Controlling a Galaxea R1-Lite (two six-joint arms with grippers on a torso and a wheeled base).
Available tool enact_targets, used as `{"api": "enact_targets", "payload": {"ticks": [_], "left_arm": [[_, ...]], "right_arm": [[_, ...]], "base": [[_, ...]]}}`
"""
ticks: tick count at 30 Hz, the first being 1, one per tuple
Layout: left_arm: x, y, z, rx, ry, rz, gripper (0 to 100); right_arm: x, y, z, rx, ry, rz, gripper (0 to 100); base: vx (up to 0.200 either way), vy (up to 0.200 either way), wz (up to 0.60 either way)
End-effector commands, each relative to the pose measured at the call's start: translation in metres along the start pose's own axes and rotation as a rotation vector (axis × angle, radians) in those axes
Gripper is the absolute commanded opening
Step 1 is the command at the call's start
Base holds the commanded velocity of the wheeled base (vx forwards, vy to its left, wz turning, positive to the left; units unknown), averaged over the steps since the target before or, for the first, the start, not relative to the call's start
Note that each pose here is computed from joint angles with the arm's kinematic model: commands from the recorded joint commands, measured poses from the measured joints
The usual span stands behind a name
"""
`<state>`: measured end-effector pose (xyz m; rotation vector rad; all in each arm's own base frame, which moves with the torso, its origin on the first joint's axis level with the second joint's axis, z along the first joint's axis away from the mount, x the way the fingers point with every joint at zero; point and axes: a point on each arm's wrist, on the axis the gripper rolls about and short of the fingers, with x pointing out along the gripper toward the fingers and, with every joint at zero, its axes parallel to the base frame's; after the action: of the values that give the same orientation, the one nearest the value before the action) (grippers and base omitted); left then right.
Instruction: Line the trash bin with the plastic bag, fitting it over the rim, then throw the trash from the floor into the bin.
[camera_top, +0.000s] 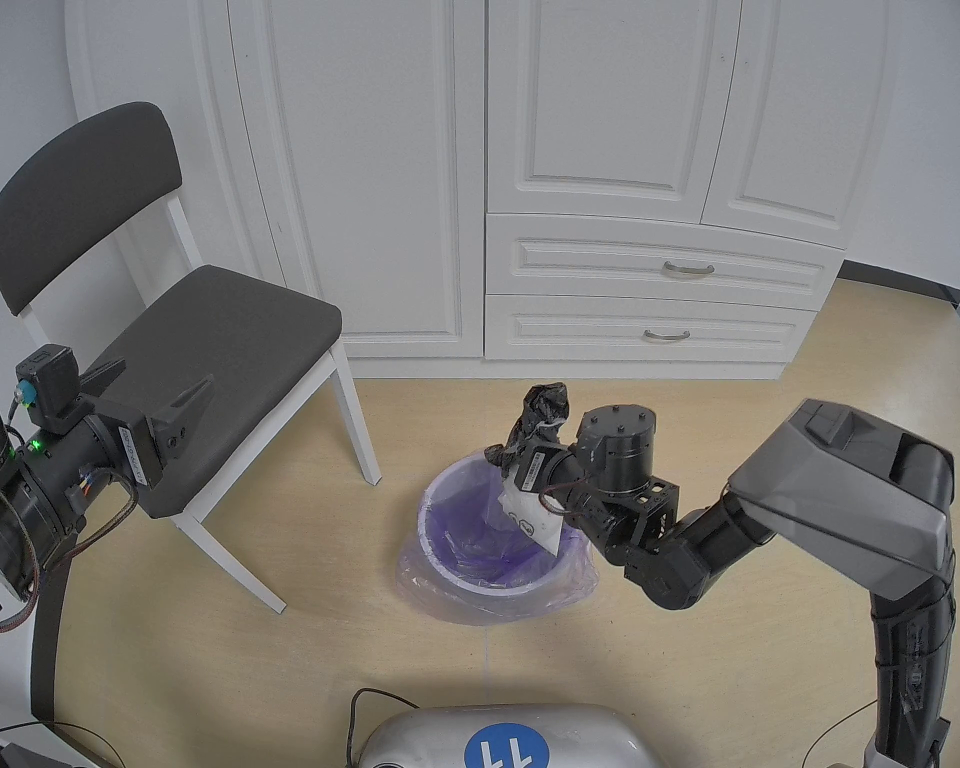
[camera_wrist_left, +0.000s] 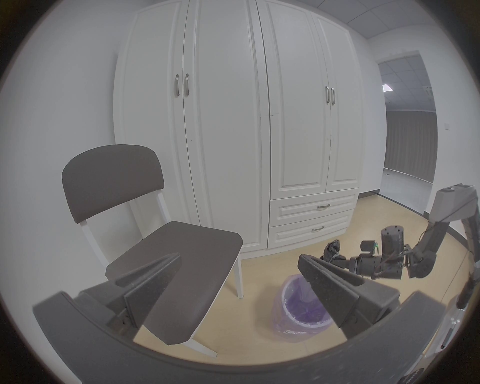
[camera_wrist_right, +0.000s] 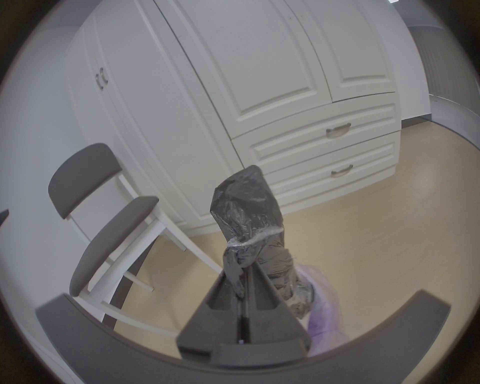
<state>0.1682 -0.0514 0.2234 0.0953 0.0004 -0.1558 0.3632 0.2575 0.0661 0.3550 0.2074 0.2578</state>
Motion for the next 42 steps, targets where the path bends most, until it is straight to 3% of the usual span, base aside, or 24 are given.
{"api": "enact_targets", "payload": {"ticks": [1, 10, 14, 18, 21, 24, 29, 34, 36, 38, 42], "left_arm": [[0.001, 0.000, -0.001, 0.001, 0.006, 0.000, 100], [0.001, 0.000, -0.002, 0.003, 0.007, 0.000, 100], [0.001, 0.000, 0.000, 0.000, 0.001, 0.000, 100], [0.001, 0.000, -0.001, 0.000, 0.003, 0.000, 100], [0.001, 0.000, -0.001, 0.002, 0.004, 0.000, 100], [0.001, 0.000, -0.001, 0.002, 0.004, 0.000, 100], [0.001, 0.000, -0.001, 0.003, 0.003, 0.000, 100], [0.001, 0.000, -0.001, 0.003, 0.003, 0.000, 100], [0.001, 0.000, -0.001, 0.004, 0.004, 0.000, 100], [0.001, -0.001, -0.002, 0.005, 0.010, -0.002, 100], [0.002, -0.001, -0.003, 0.007, 0.015, -0.002, 100]], "right_arm": [[0.006, -0.001, -0.039, -0.022, 0.069, -0.001, 0], [0.003, 0.002, -0.054, -0.027, 0.104, 0.031, 0], [0.012, -0.006, -0.065, 0.000, 0.019, 0.066, 0], [0.010, -0.010, -0.070, -0.021, 0.050, 0.068, 0], [0.001, -0.024, -0.072, -0.100, 0.139, 0.051, 0], [-0.010, -0.031, -0.075, -0.147, 0.207, 0.091, 0], [-0.020, -0.026, -0.075, -0.160, 0.239, 0.113, 0], [-0.013, -0.022, -0.073, -0.132, 0.195, 0.128, 0], [-0.005, -0.017, -0.069, -0.072, 0.123, 0.149, 0], [0.000, -0.017, -0.074, -0.023, 0.080, 0.166, 0], [0.007, -0.025, -0.096, -0.016, 0.072, 0.178, 0]], "base": [[0.000, 0.000, 0.00], [0.000, 0.000, 0.00], [0.000, 0.000, 0.00], [0.000, 0.000, 0.00], [0.000, 0.000, 0.00], [0.000, 0.000, 0.00], [0.000, 0.000, 0.00], [0.000, 0.000, 0.00], [0.000, 0.000, 0.00], [0.000, 0.000, 0.00], [0.000, 0.000, 0.00]]}}
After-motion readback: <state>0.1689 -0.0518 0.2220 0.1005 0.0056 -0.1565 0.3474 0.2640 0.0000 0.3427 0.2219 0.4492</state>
